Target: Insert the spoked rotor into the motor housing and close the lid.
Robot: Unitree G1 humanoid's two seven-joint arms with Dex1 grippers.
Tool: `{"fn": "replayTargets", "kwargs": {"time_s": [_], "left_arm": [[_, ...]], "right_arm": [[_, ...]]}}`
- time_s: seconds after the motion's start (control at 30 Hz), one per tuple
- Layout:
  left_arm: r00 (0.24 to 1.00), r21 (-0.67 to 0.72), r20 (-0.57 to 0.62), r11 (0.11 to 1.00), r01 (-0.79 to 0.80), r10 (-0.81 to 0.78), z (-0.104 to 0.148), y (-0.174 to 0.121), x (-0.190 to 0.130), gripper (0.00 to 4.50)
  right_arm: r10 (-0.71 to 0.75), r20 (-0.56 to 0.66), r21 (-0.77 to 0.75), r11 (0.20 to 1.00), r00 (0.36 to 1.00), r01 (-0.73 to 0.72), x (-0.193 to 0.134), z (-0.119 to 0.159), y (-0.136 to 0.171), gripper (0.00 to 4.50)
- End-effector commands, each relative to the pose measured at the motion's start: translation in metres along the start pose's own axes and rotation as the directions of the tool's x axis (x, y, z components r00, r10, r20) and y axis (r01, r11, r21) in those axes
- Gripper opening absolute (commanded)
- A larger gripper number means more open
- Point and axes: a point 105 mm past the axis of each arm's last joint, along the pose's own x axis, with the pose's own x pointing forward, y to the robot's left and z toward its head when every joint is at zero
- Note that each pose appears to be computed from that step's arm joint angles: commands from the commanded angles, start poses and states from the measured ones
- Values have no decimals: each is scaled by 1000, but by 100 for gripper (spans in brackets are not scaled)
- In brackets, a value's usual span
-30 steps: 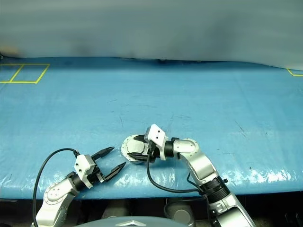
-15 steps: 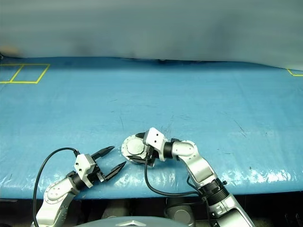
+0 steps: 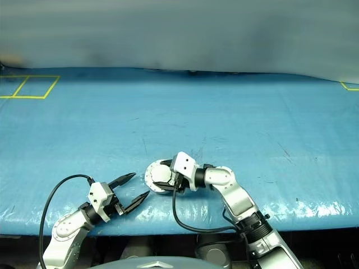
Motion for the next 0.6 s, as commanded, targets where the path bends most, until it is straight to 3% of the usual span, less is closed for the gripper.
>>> {"fn": "replayTargets", "kwargs": {"time_s": [0.03, 0.6], "left_arm": [[1000, 18, 21, 1000, 7, -7, 5, 0, 2, 420], [1000, 11, 17, 1000, 7, -7, 3, -1, 1, 420]], "right_arm": [[-8, 17, -24, 1000, 1000, 9, -2, 8, -5, 300], [-25, -104, -16, 1000, 994, 24, -1, -20, -6, 300]]}}
